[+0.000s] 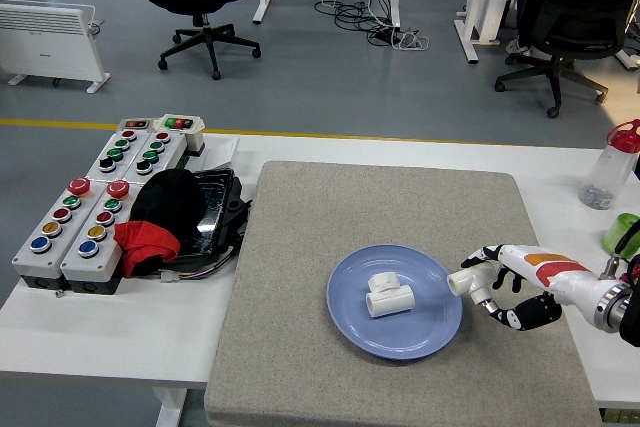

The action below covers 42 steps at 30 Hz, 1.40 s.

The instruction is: Pick pipe place plate twice

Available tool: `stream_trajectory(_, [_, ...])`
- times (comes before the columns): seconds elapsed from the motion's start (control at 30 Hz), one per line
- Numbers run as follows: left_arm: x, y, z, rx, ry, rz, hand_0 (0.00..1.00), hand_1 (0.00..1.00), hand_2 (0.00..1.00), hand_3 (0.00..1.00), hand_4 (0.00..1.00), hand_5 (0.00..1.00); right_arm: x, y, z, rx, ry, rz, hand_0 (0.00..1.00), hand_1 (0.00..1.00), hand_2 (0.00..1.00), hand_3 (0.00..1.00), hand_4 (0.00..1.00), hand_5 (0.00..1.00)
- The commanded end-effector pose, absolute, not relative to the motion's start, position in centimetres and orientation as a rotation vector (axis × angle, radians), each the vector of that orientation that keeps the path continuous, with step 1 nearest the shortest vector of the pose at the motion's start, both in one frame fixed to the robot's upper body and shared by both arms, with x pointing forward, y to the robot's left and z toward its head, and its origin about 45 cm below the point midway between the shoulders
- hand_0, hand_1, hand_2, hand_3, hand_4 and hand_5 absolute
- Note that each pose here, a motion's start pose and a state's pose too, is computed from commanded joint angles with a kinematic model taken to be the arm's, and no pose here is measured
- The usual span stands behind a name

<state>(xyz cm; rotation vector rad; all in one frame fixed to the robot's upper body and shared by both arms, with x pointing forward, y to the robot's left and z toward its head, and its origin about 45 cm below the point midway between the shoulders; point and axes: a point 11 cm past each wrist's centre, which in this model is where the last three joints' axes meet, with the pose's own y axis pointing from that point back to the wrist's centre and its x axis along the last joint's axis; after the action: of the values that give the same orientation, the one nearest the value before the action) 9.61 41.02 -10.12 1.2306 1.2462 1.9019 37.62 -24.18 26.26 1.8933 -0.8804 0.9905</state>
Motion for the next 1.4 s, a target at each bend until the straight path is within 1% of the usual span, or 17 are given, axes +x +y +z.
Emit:
stream_trajectory(0.17, [9.7,41.1,-10.1,1.231,1.244,1.903,0.72,0.759,0.723,0.675,0.414,0.998,37.6,-21.3,25.8,1.939,-0.802,1.001,0.428,0.526,0.555,0.751,0.606,0.121])
stream_trajectory(0.33, [9.7,41.1,-10.1,1.231,1.244,1.904,0.72,0.759,0.723,0.675,0.414,0.998,37.4,-20.6,25.3,1.945,-0.774,0.996,0.428,0.526,0.555,0.751,0.606,0.121])
stream_trajectory(0.37, [9.6,41.1,-10.1,1.232,1.244,1.904,0.72,0.76,0.723,0.675,0.415,0.998,37.4,-20.3,25.0,1.948,-0.759,0.991,0.468,0.553,0.584,0.755,0.605,0.123])
stream_trajectory(0.53, [9.5,41.1,-10.1,1.236,1.244,1.902,0.72,0.76,0.723,0.675,0.415,0.998,37.1,-19.7,24.3,1.954,-0.724,0.983,0.468,0.553,0.584,0.755,0.605,0.123])
stream_trajectory(0.57, [9.5,41.1,-10.1,1.236,1.244,1.902,0.719,0.76,0.724,0.675,0.415,0.998,37.0,-19.6,24.3,1.954,-0.721,0.983,0.506,0.583,0.602,0.763,0.605,0.125])
stream_trajectory(0.73, [9.4,41.1,-10.1,1.239,1.245,1.901,0.719,0.76,0.724,0.675,0.415,0.998,37.1,-19.4,24.1,1.95,-0.719,0.988,0.506,0.583,0.602,0.763,0.605,0.125])
stream_trajectory(0.77, [9.4,41.1,-10.2,1.239,1.245,1.901,0.72,0.76,0.724,0.675,0.415,0.998,37.1,-19.4,24.1,1.95,-0.72,0.989,0.684,0.696,0.753,0.813,0.615,0.136])
stream_trajectory(0.93, [9.3,41.1,-10.2,1.244,1.245,1.898,0.72,0.76,0.724,0.675,0.415,0.998,37.1,-18.9,23.9,1.954,-0.713,0.993,0.684,0.696,0.753,0.813,0.615,0.136])
stream_trajectory(0.97, [9.2,41.1,-10.2,1.245,1.245,1.897,0.72,0.76,0.724,0.675,0.414,0.998,37.1,-18.8,23.8,1.954,-0.71,0.994,0.751,0.742,0.833,0.842,0.623,0.146])
stream_trajectory(1.13, [9.1,41.1,-10.2,1.249,1.247,1.895,0.72,0.76,0.724,0.675,0.414,0.998,37.1,-18.2,23.4,1.952,-0.694,0.995,0.751,0.742,0.833,0.842,0.623,0.146])
stream_trajectory(1.17, [9.1,41.1,-10.2,1.25,1.247,1.894,0.72,0.76,0.724,0.675,0.415,0.998,37.2,-18.0,23.4,1.952,-0.691,0.997,0.802,0.779,0.892,0.866,0.63,0.155])
stream_trajectory(1.33, [9.1,41.1,-10.2,1.249,1.247,1.895,0.72,0.76,0.724,0.675,0.415,0.998,37.3,-17.6,23.2,1.952,-0.684,0.999,0.802,0.779,0.892,0.866,0.63,0.155])
stream_trajectory(1.37, [9.1,41.1,-10.2,1.248,1.247,1.895,0.72,0.76,0.725,0.674,0.415,0.998,37.3,-17.6,23.1,1.953,-0.683,0.999,0.875,0.859,0.965,0.92,0.649,0.172])
stream_trajectory(1.4, [9.1,41.1,-10.2,1.247,1.247,1.896,0.72,0.76,0.725,0.674,0.415,0.998,37.3,-17.5,23.1,1.954,-0.683,0.999,0.875,0.859,0.965,0.92,0.649,0.172])
